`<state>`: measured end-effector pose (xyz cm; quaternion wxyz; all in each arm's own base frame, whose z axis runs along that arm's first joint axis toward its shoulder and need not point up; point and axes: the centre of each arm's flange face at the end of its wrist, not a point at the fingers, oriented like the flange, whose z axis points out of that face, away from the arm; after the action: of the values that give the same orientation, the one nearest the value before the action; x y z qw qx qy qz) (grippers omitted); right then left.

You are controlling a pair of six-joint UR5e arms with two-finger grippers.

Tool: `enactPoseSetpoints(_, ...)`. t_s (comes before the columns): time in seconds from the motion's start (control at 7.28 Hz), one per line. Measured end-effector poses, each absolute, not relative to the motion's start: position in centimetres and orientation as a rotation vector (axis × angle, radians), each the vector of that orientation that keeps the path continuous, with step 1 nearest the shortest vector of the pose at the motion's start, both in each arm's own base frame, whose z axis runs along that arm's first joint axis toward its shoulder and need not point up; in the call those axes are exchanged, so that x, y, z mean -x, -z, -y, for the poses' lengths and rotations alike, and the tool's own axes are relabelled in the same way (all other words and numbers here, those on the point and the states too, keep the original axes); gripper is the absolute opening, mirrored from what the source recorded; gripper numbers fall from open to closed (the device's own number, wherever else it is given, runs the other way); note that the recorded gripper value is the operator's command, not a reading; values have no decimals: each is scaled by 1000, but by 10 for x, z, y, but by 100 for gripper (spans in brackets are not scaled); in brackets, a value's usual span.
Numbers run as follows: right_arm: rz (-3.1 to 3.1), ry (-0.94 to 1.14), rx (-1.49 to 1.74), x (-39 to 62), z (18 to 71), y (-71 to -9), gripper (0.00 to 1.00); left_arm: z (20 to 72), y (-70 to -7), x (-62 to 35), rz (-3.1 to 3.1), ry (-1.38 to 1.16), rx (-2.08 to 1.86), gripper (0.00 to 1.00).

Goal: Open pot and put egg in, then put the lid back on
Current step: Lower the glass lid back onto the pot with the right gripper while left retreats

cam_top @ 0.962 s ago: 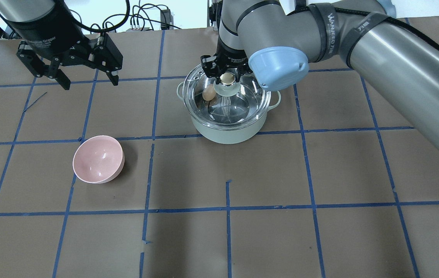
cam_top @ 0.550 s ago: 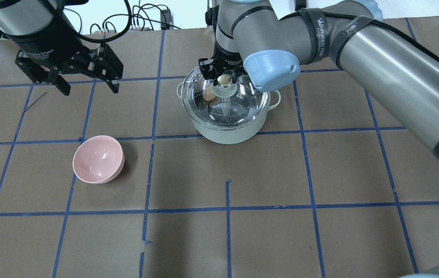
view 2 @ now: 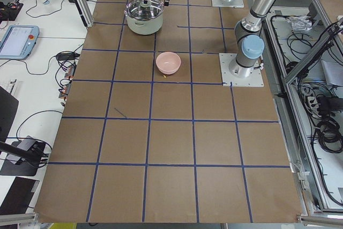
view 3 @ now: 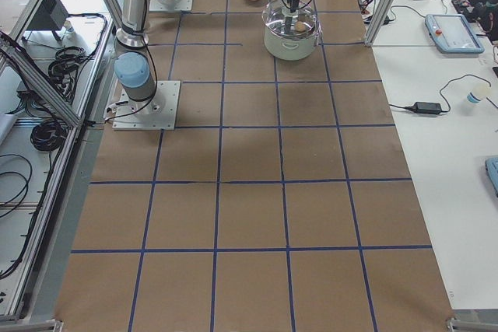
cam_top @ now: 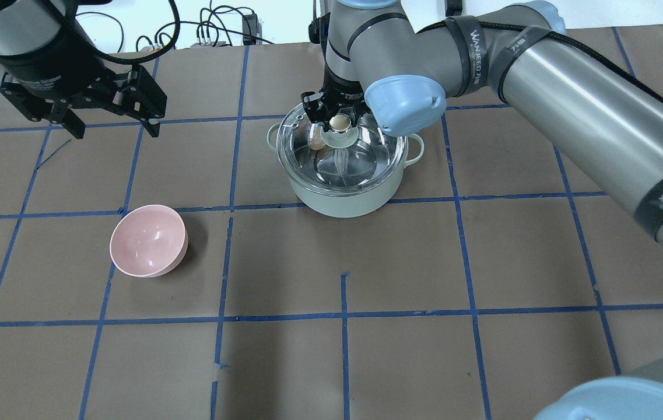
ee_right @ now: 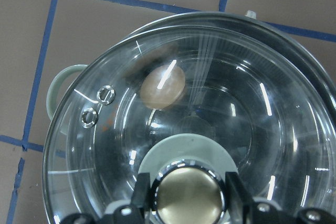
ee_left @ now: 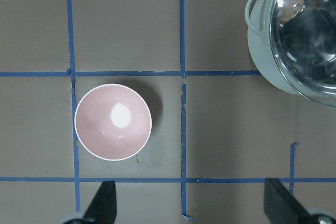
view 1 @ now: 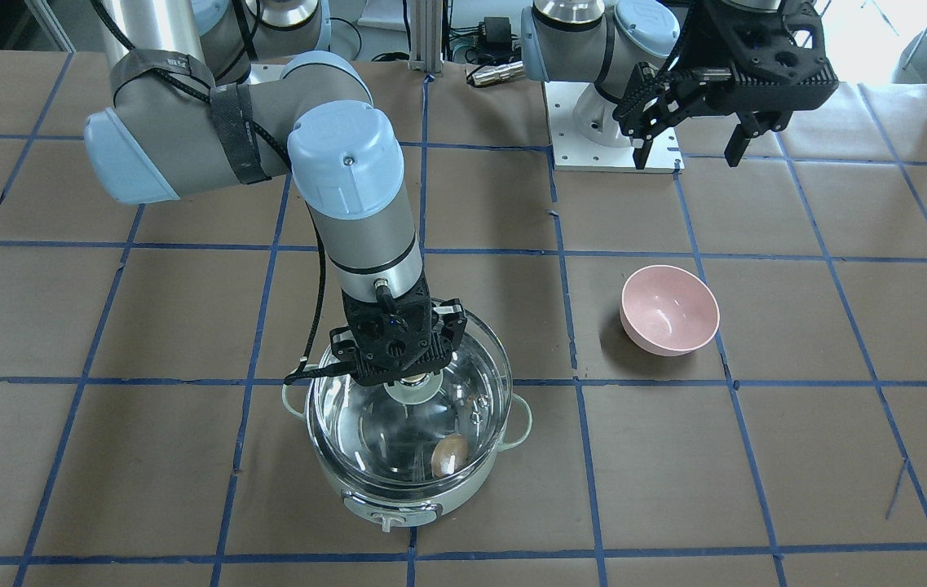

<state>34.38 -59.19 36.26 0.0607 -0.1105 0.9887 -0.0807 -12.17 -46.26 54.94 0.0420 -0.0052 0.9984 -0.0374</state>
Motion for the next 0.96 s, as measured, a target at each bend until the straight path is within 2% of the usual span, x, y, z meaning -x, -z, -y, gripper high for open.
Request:
enactPoseSetpoints(0.55,-2984,280,358,-339,601,-373,50,464,-547,124,-3092,108,9,100)
enactPoseSetpoints(0.96,-2988,269,370,-339,601,-368,56,466,-547,126,-3121,127,11,100)
